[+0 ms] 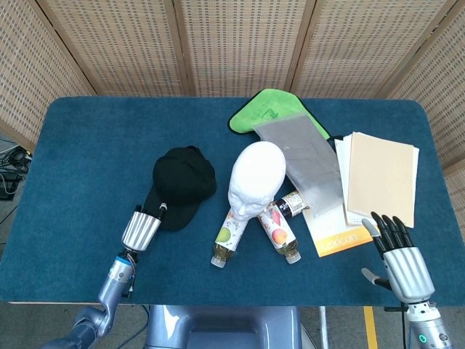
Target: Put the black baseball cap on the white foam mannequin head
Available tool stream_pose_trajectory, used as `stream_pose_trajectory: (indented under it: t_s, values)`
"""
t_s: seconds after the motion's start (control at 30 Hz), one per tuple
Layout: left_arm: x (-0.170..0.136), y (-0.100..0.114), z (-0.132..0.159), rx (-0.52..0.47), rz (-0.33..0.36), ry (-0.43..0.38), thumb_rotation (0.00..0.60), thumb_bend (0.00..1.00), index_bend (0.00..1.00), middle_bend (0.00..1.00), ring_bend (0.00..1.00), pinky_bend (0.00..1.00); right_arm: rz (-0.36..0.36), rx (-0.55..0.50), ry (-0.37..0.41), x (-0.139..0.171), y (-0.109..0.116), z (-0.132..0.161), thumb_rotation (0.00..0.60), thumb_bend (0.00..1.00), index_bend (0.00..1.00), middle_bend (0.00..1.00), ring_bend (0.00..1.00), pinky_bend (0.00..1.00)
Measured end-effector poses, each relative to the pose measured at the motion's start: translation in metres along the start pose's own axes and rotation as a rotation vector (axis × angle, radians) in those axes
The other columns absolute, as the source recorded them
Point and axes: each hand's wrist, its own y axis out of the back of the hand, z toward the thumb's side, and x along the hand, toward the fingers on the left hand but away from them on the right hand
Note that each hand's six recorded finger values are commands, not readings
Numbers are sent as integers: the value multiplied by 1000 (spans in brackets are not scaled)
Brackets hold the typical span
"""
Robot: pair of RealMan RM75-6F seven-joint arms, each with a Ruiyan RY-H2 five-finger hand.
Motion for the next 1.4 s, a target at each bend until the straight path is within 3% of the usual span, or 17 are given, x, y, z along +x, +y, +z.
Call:
stream_pose_trajectory:
  t_s: [0.17,0.33,0.57,0.73,1.4]
  values:
    - [4,-2,-3,16,-9,7,600,454,463,908,828,682,3,0,5,0,-1,1,600,50,70,0,0,0]
    - [6,3,-7,10,20,13,600,455,644,909,831,686,4,2,8,0,-1,1,600,50,72,0,0,0]
    - [13,26,-25,-5,142,38,600,503,820,909,832,686,1,1,11,1,-1,2,600,50,81,0,0,0]
    - [25,47,-55,23,252,66,600,541,843,909,834,686,-3,0,14,1,0,3,600,50,83,0,0,0]
    - [30,77,-95,62,402,99,600,591,853,915,838,686,-15,-5,7,1,3,1,600,50,84,0,0,0]
